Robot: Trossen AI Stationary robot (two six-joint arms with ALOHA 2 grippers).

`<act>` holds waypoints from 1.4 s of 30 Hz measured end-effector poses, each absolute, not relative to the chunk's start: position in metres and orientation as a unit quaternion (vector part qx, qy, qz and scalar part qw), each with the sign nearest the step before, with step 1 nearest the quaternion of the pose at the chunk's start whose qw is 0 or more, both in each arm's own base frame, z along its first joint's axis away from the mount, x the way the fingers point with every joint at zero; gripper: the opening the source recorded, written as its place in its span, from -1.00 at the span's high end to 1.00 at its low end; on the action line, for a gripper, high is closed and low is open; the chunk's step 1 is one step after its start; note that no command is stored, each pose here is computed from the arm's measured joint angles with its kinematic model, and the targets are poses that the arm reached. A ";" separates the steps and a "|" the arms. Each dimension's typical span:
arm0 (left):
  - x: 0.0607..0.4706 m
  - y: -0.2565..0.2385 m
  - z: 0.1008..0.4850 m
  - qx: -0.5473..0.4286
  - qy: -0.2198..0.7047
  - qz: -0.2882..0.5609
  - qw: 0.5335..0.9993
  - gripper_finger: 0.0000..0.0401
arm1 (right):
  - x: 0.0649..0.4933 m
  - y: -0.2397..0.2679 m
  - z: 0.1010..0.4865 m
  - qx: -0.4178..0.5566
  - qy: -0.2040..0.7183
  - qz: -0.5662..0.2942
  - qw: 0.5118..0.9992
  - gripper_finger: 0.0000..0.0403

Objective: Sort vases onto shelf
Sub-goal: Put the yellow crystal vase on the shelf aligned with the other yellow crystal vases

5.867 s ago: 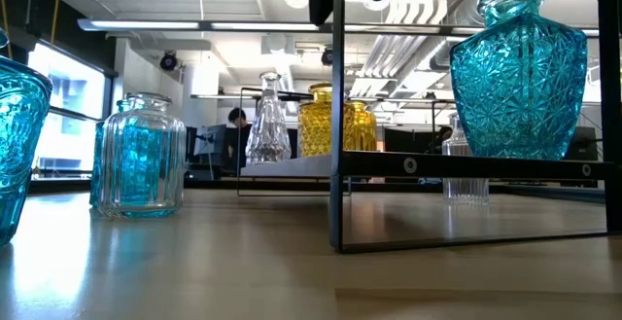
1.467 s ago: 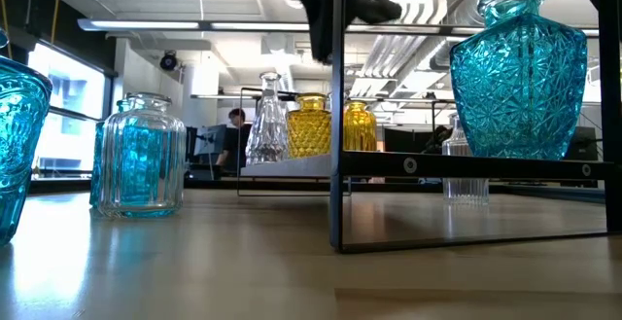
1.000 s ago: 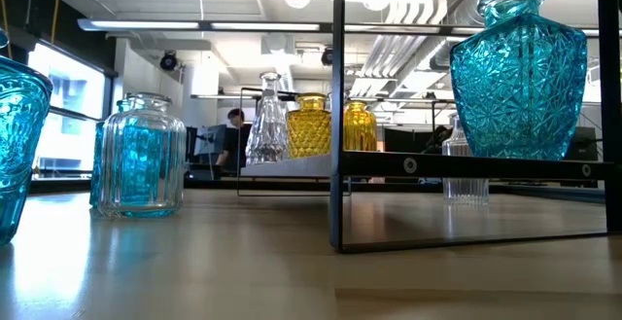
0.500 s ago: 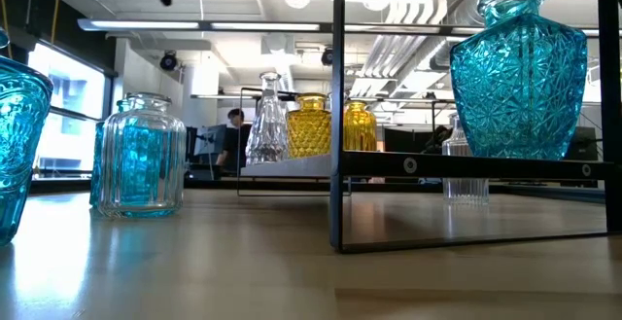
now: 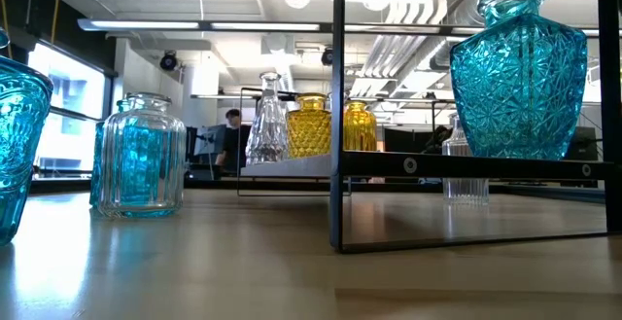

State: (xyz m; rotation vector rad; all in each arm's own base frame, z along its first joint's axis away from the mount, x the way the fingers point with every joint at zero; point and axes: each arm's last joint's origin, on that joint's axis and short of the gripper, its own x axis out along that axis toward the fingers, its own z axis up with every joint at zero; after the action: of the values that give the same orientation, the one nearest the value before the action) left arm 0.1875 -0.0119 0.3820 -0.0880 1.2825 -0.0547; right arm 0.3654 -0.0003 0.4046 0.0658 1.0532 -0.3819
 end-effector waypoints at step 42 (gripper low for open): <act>0.113 -0.138 0.284 -0.279 0.672 0.092 0.680 0.39 | 0.363 -0.002 0.402 -0.028 0.532 -0.113 0.838 1.00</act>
State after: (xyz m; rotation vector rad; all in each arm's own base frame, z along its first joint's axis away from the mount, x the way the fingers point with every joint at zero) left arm 0.1128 -0.1379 0.2841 -0.6263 1.5092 0.2064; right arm 0.3629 -0.0016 0.4023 -0.0593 1.1261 -0.2397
